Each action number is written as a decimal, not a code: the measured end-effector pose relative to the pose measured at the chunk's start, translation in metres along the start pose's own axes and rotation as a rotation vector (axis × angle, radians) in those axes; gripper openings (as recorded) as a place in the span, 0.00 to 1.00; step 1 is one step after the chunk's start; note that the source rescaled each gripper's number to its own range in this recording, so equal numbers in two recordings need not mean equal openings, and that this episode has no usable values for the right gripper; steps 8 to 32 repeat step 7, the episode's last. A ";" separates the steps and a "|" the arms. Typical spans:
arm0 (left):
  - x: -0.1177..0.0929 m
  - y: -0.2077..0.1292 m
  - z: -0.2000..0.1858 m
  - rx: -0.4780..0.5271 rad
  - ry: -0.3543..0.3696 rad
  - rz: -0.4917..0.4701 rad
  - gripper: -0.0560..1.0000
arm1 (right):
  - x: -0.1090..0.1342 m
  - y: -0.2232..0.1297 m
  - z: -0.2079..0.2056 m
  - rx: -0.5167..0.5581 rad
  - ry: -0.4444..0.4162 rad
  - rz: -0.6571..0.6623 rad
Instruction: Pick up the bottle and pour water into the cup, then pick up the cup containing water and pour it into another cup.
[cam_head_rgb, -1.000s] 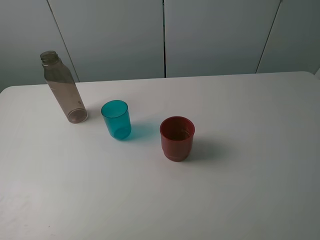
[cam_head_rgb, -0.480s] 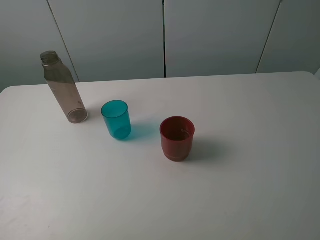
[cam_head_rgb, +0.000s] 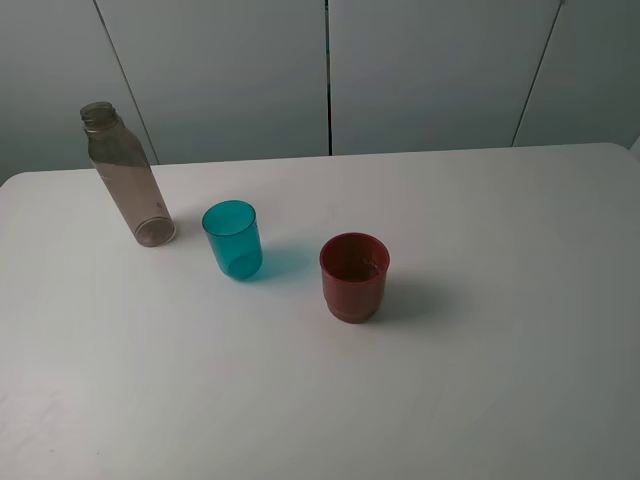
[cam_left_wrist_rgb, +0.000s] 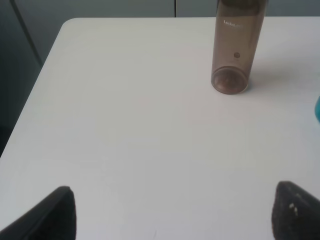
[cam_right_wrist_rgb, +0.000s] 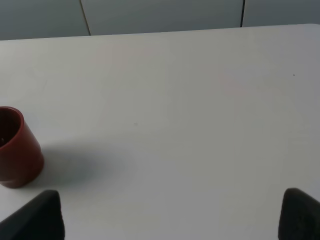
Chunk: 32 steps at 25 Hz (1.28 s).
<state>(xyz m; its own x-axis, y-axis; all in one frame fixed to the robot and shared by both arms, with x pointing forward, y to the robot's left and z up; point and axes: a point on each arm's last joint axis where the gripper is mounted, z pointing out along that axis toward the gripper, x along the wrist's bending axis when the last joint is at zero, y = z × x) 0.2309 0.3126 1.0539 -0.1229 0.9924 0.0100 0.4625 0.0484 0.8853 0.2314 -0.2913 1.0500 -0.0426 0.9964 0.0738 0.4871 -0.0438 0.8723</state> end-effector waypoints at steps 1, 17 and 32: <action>0.000 0.000 0.000 0.000 -0.002 -0.002 0.99 | 0.000 0.000 0.000 0.000 0.000 0.000; -0.003 0.000 0.000 0.003 -0.028 -0.018 0.99 | 0.000 0.000 0.000 0.000 0.000 0.000; -0.003 0.000 0.000 0.003 -0.028 -0.018 0.99 | 0.000 0.000 0.000 0.000 0.000 0.000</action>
